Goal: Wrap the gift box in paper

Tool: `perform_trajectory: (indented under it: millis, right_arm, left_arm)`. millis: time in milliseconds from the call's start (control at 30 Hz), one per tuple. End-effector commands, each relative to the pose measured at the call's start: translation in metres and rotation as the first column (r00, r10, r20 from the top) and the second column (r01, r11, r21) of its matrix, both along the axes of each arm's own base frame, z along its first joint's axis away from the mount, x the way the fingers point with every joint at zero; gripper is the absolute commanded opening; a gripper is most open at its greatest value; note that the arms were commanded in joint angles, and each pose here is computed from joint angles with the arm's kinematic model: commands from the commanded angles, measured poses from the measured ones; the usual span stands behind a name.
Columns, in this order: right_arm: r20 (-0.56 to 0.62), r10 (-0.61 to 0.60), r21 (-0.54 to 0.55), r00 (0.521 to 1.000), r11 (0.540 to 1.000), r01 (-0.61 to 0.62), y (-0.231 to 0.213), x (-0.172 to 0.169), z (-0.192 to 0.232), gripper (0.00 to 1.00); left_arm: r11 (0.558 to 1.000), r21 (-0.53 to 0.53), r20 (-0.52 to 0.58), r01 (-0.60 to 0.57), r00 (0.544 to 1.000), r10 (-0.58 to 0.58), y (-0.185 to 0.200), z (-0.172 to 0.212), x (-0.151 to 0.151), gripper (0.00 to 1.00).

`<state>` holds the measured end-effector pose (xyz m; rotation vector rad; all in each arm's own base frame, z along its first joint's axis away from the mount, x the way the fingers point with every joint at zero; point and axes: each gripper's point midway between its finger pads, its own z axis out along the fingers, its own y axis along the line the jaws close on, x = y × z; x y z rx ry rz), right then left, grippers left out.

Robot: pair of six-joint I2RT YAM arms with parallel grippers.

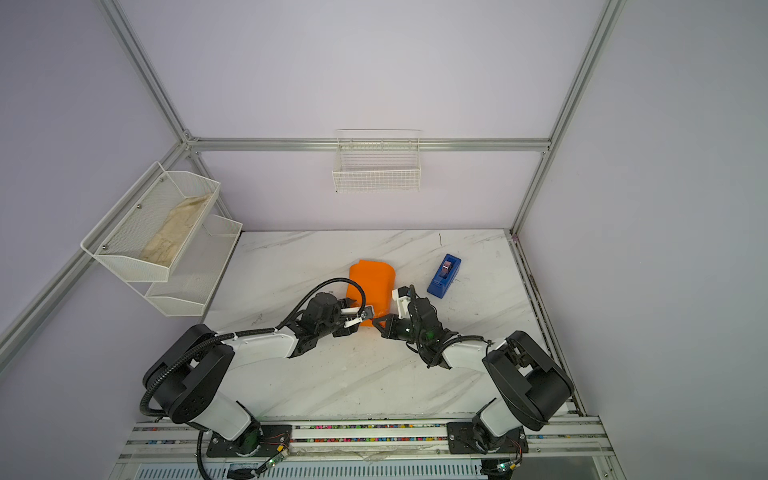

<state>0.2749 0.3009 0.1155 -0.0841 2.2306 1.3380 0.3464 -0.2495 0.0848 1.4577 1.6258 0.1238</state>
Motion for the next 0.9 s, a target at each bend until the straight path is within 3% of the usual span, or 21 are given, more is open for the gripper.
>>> perform_trajectory:
  millis: [0, 167, 500, 867]
  right_arm:
    - [0.089, 0.024, 0.066, 0.996, 0.997, -0.029, 0.013, 0.008, 0.027, 0.0]
    - [0.134, 0.064, 0.075, 0.989, 0.994, -0.074, 0.026, 0.005, 0.036, 0.0]
    - [0.106, 0.125, 0.091, 0.986, 0.987, -0.135, 0.044, 0.002, 0.014, 0.0]
    - [0.037, 0.055, 0.013, 0.998, 0.998, -0.056, 0.035, 0.01, -0.022, 0.0]
  left_arm:
    - [1.0, 0.025, -0.084, 0.007, 0.996, -0.005, 0.006, -0.018, -0.012, 0.62]
    - [1.0, 0.026, -0.086, 0.008, 0.996, -0.006, 0.006, -0.019, -0.012, 0.62]
    - [1.0, 0.024, -0.086, 0.008, 0.996, -0.006, 0.006, -0.018, -0.012, 0.62]
    - [1.0, 0.025, -0.087, 0.007, 0.996, -0.005, 0.006, -0.019, -0.012, 0.62]
